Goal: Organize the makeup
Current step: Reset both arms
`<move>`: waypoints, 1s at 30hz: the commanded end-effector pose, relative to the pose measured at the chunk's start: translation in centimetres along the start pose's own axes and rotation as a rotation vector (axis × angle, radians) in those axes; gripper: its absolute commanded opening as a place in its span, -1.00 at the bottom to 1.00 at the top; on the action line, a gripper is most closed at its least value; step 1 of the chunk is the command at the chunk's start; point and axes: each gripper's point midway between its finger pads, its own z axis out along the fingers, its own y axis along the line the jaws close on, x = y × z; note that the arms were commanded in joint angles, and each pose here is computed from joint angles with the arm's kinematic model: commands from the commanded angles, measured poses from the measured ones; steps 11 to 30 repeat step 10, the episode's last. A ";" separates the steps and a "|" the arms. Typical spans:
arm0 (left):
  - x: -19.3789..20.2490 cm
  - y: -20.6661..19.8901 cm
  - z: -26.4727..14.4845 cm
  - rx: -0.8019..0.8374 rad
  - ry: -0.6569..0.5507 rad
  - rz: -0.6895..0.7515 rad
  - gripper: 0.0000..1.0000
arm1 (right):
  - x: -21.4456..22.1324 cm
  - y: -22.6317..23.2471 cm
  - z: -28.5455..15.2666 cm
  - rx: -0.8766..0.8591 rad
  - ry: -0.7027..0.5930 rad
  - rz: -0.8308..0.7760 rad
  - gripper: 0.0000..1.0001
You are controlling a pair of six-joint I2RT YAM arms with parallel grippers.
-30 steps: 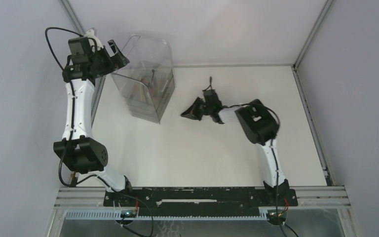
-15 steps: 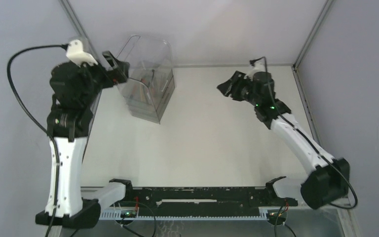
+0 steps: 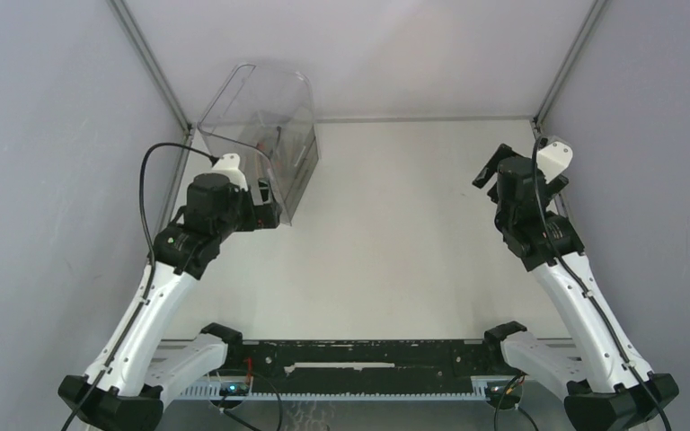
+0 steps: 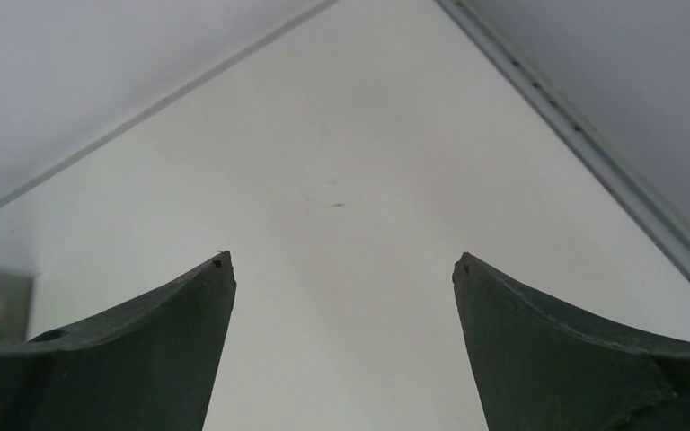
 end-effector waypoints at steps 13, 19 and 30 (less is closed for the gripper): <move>-2.6 0.6 -2.7 -0.013 -0.178 -0.002 1.00 | 0.4 -2.2 0.3 0.133 -0.023 0.066 0.93; -2.6 0.6 -2.7 -0.013 -0.178 -0.002 1.00 | 0.4 -2.2 0.3 0.133 -0.023 0.066 0.93; -2.6 0.6 -2.7 -0.013 -0.178 -0.002 1.00 | 0.4 -2.2 0.3 0.133 -0.023 0.066 0.93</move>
